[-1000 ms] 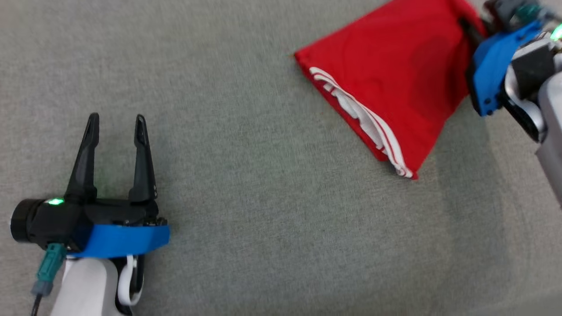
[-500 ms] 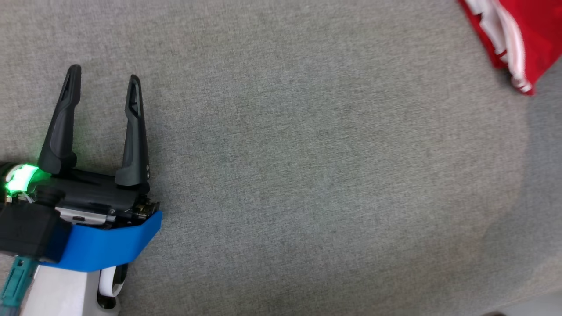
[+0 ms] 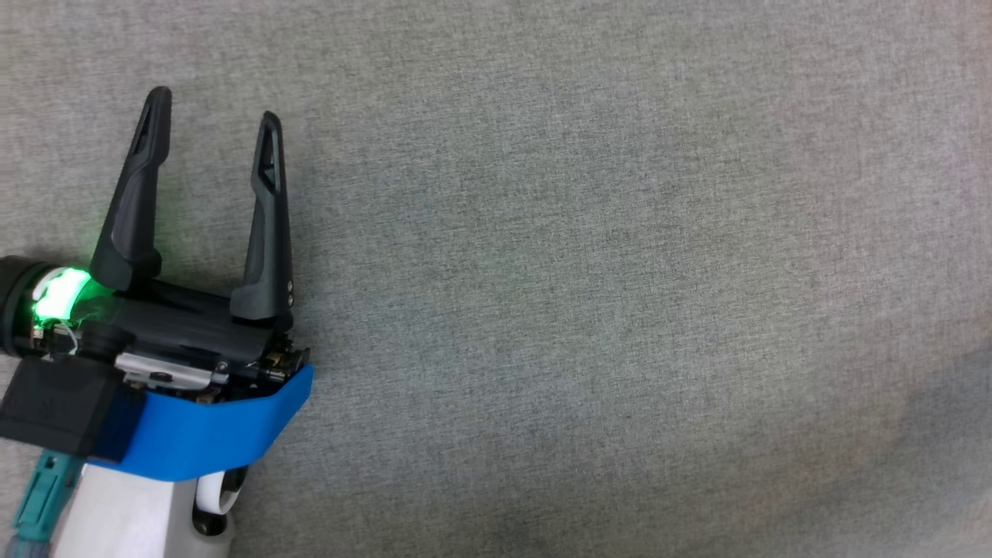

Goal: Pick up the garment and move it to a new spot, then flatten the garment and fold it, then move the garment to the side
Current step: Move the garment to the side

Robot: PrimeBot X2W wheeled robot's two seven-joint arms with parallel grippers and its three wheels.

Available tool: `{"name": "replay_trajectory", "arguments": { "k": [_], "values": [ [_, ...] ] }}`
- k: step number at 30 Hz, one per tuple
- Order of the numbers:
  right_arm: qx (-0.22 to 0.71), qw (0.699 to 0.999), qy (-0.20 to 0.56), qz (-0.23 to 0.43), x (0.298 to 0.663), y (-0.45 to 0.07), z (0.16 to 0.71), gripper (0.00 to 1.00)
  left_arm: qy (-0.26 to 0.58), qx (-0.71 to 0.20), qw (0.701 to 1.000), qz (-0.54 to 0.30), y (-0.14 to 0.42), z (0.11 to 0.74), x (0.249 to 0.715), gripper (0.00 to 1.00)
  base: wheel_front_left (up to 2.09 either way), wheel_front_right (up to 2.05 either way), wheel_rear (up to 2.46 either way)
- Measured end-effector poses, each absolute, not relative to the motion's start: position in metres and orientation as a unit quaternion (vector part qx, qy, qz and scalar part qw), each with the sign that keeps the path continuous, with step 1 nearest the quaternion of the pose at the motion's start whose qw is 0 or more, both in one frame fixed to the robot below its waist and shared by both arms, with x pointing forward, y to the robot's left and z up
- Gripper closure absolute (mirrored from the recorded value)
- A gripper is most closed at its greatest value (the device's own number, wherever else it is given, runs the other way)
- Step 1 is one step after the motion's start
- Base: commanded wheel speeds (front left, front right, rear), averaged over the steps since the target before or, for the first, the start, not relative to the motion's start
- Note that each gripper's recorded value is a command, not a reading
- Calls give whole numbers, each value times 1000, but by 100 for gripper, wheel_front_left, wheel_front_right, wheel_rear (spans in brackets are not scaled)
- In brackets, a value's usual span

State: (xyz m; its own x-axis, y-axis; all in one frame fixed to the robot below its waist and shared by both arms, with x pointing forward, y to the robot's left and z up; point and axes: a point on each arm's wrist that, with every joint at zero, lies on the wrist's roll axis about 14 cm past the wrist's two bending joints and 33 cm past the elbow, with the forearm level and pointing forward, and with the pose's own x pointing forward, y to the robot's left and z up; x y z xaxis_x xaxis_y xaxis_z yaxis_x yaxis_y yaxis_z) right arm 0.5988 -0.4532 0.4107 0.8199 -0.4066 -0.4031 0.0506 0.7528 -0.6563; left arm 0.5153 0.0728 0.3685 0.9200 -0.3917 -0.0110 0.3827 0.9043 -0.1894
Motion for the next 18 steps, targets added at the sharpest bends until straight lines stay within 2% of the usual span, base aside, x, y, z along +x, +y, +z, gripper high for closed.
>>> {"name": "replay_trajectory", "arguments": {
  "k": [9,13,18],
  "values": [
    [-257,920,248,-158,580,-432,417,0,23,-80,982,-172,90,394,508,0,0,0,0],
    [-206,939,227,-154,569,-403,427,0,19,-82,985,-151,101,419,491,0,0,0,0],
    [-144,966,182,-112,547,-342,441,0,12,-86,989,-116,120,448,460,0,0,0,0]
  ]
}}
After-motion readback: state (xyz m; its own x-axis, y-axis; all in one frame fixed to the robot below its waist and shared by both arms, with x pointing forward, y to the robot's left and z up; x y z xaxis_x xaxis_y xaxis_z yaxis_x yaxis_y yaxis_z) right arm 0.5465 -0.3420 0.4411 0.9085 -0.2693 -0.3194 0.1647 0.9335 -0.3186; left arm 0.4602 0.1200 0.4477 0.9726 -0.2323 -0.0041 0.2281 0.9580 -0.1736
